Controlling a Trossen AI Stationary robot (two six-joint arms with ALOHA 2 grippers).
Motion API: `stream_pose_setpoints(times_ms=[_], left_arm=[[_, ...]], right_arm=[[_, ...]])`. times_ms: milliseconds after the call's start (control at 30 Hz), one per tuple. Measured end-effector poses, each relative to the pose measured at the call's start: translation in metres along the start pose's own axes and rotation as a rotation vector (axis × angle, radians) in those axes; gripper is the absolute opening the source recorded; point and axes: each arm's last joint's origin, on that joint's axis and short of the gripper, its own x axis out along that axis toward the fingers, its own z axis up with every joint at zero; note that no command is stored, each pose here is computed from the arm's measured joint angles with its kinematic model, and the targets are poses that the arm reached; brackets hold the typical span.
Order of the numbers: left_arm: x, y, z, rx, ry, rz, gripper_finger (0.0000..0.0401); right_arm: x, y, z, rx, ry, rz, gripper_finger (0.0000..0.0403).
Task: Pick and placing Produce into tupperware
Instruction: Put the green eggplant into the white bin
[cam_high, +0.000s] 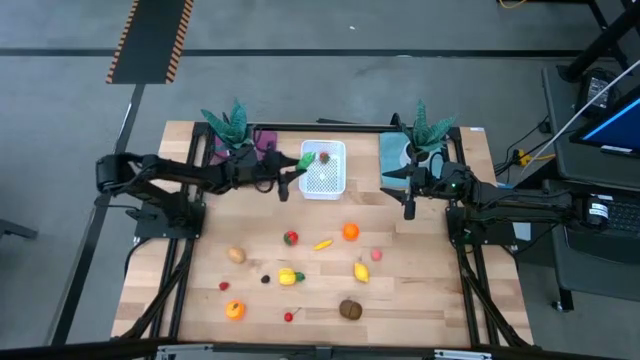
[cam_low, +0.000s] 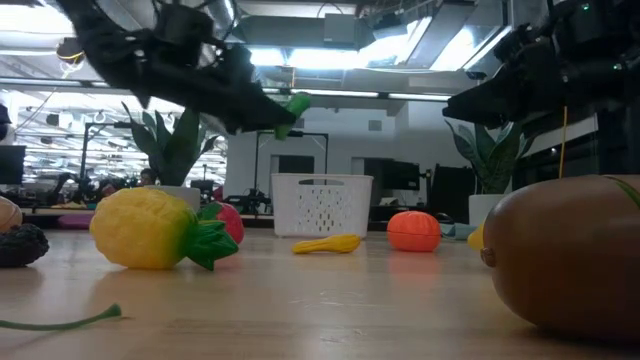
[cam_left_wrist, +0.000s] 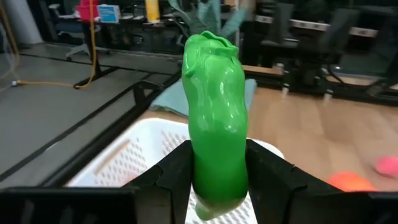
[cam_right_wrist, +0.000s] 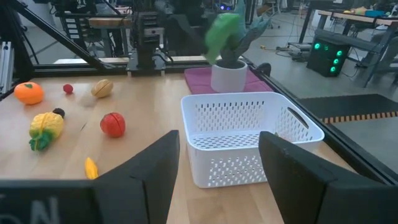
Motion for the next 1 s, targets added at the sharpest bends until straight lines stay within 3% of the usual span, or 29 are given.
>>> stream_pose_setpoints(times_ms=[200,400,767,1000], left_arm=[[0.028,0.014,0.006,-0.008,0.012,0.043,0.0115],[0.045,0.02,0.007,-0.027,0.069,-0.037,0.0129],[0.058,0.019,0.027,-0.046,0.37,-0.043,0.0114],[0.057,0.019,0.048,-0.031,0.556,-0.049,0.0129]], right_arm=[[0.0,0.0,0.0,-0.002,0.001,0.0,0.0223],[0.0,0.0,-0.001,0.001,0.015,0.001,0.0223],[0.0,0.0,-0.002,0.002,0.021,0.002,0.0223],[0.0,0.0,-0.002,0.003,0.021,0.002,0.0223]])
